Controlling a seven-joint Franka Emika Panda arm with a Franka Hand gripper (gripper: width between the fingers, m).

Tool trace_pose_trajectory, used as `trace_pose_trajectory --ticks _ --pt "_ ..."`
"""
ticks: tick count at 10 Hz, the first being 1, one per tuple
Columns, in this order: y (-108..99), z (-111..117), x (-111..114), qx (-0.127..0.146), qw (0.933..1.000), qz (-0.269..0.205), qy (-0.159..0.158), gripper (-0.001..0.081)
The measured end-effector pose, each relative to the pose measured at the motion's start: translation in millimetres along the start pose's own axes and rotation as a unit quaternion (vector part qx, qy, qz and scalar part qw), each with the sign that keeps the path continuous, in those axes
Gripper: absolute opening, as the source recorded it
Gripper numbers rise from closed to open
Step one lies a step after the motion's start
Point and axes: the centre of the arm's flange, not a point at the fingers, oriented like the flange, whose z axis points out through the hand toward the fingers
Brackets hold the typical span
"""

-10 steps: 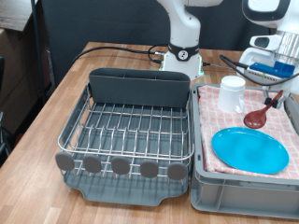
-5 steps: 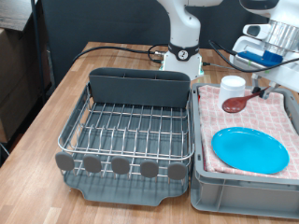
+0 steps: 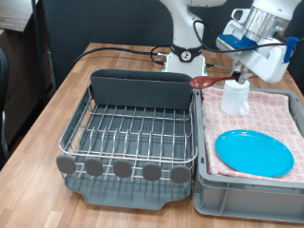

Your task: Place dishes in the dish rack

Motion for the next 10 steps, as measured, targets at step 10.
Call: trace_pose_trajectory --ticks 10 --pt "33 1 72 -0.040 0.9917 0.121 0.019 0.0089"
